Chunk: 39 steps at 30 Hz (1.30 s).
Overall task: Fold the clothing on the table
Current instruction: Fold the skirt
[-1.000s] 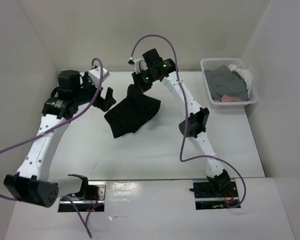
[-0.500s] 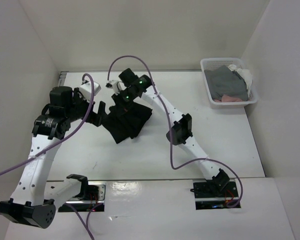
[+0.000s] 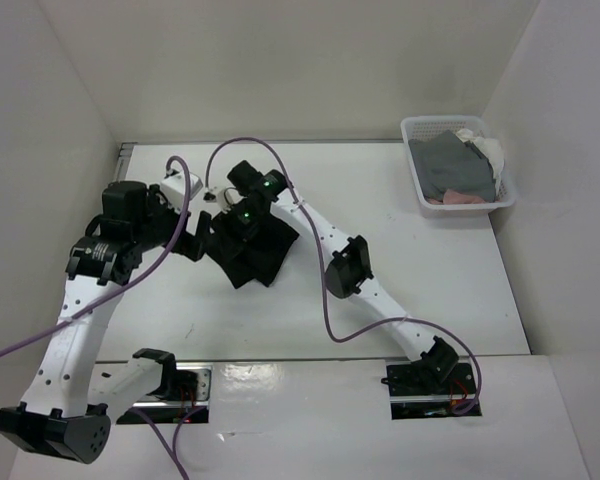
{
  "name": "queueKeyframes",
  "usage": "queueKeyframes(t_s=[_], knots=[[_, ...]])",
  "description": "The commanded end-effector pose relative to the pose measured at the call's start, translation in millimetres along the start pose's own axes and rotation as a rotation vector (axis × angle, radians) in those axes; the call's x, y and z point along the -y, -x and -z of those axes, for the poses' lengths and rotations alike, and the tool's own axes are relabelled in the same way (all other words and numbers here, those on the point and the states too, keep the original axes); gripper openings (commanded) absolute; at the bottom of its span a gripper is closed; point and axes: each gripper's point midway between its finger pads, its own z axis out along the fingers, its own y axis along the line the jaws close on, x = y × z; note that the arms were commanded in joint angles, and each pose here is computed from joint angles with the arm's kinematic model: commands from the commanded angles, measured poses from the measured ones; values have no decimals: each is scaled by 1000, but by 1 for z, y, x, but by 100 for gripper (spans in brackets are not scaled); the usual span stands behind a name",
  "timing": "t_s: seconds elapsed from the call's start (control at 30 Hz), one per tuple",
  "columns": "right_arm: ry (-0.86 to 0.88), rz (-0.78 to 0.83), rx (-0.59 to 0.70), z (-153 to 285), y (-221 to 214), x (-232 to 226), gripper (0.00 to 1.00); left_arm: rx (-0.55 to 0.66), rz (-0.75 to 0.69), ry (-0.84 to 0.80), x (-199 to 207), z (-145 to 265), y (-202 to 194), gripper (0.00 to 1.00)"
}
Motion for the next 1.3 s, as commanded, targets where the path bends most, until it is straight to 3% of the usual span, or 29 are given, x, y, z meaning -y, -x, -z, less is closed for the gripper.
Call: queueKeyframes(t_s=[0.0,0.2,0.5,0.73,0.83,0.87,0.9,0.93,1.0,1.03,1.1,1.13,1.27], knots=[[23,88,61,24,26,-37,89,27,-15,21,-3,7,2,100],[-23,167,76,44,42,-81,98,75,-28,115,-14,27,9,100],[-254,194,-2,71,25,-95,98,141,-37,203,-13,61,2,100],[-716,191,163,191,36,-77,98,129,-14,237,-16,60,-17,100],[-896,100,215,252,9,-42,98,126,-9,259,-20,61,-18,100],[-911,76,294,290,6,-46,98,133,4,280,-24,62,-17,100],[-964,-51,357,337,-10,-10,98,131,5,297,-28,61,-16,100],[-895,-102,396,347,-24,2,98,129,16,307,-31,59,-15,100],[-888,-192,538,410,-50,11,98,145,26,340,-39,55,-10,100],[-899,-292,594,442,-87,43,98,134,53,368,-46,51,-12,100],[-1043,-348,718,501,-131,47,98,147,79,423,-58,46,-9,100],[-1079,-414,692,488,-167,62,98,118,96,432,-62,37,-14,100],[-1275,-387,814,510,-226,60,98,39,142,456,-76,14,-34,100]])
